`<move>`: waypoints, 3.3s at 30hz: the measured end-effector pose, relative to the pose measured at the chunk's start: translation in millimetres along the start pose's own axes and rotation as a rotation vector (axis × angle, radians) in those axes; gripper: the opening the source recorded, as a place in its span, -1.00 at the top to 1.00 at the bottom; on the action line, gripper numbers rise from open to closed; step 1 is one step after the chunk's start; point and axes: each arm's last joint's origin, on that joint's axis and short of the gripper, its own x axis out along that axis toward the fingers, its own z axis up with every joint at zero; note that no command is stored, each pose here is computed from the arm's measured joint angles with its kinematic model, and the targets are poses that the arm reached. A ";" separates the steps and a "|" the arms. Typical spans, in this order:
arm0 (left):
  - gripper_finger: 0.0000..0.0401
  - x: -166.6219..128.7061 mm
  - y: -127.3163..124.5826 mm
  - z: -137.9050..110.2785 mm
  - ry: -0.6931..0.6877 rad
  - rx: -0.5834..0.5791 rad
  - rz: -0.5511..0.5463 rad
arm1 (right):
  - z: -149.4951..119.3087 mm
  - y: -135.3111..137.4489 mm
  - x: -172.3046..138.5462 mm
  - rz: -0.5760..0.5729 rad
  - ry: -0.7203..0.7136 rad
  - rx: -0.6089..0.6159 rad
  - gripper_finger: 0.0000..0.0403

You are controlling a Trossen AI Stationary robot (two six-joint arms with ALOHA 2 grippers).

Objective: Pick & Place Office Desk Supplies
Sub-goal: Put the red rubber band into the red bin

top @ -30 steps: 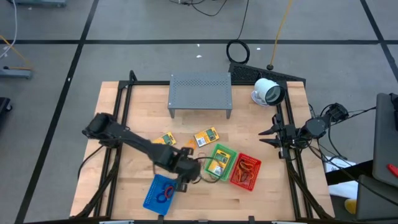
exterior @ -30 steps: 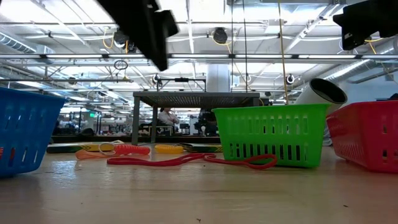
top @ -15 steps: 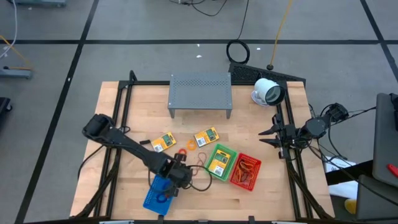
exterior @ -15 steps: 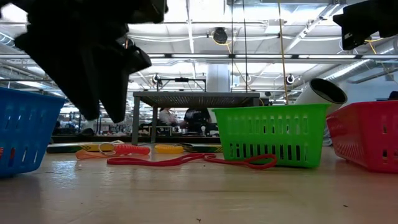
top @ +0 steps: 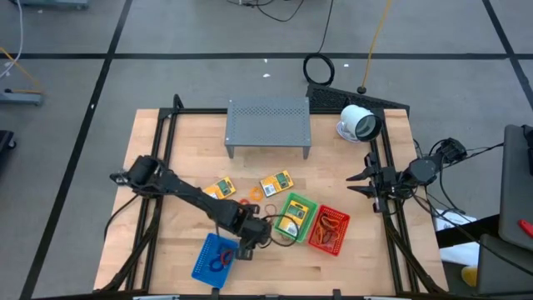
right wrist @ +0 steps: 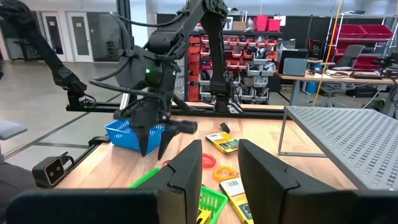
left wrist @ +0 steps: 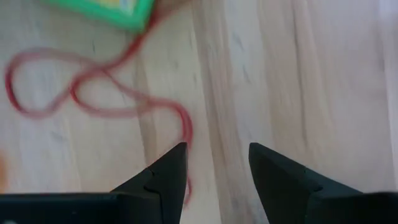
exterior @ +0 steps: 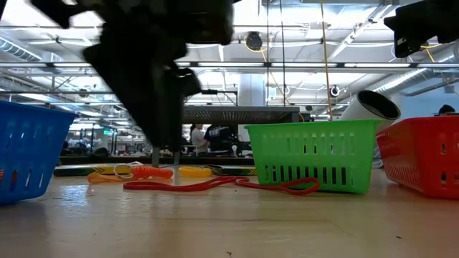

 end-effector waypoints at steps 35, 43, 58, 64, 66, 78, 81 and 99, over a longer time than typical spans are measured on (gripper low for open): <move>0.09 45.3 4.7 -1.9 0.125 -0.184 0.160 | 0.0 0.0 0.0 0.000 0.001 0.000 0.53; 0.11 46.8 4.2 -3.2 0.154 -0.143 0.104 | 0.0 0.0 0.0 0.000 0.001 0.000 0.53; 0.95 47.5 4.4 -3.3 0.132 -0.131 0.163 | 0.0 0.0 0.0 0.000 0.001 0.000 0.53; 0.98 43.4 4.3 -3.2 0.131 -0.115 0.168 | 0.0 0.0 0.0 0.000 0.001 0.000 0.53; 0.98 39.5 4.7 -3.8 0.135 -0.103 0.181 | 0.0 0.0 0.0 0.000 0.001 0.000 0.53; 0.99 -1.4 7.7 -6.1 0.098 -0.076 0.321 | 0.0 0.0 0.0 0.000 0.001 0.000 0.53; 0.99 -13.9 8.0 -4.6 0.054 -0.086 0.357 | 0.0 0.0 0.0 0.000 0.000 0.000 0.53; 0.99 -70.9 -4.0 30.7 -0.444 -0.050 0.369 | -0.1 0.0 0.0 0.000 0.001 -0.001 0.53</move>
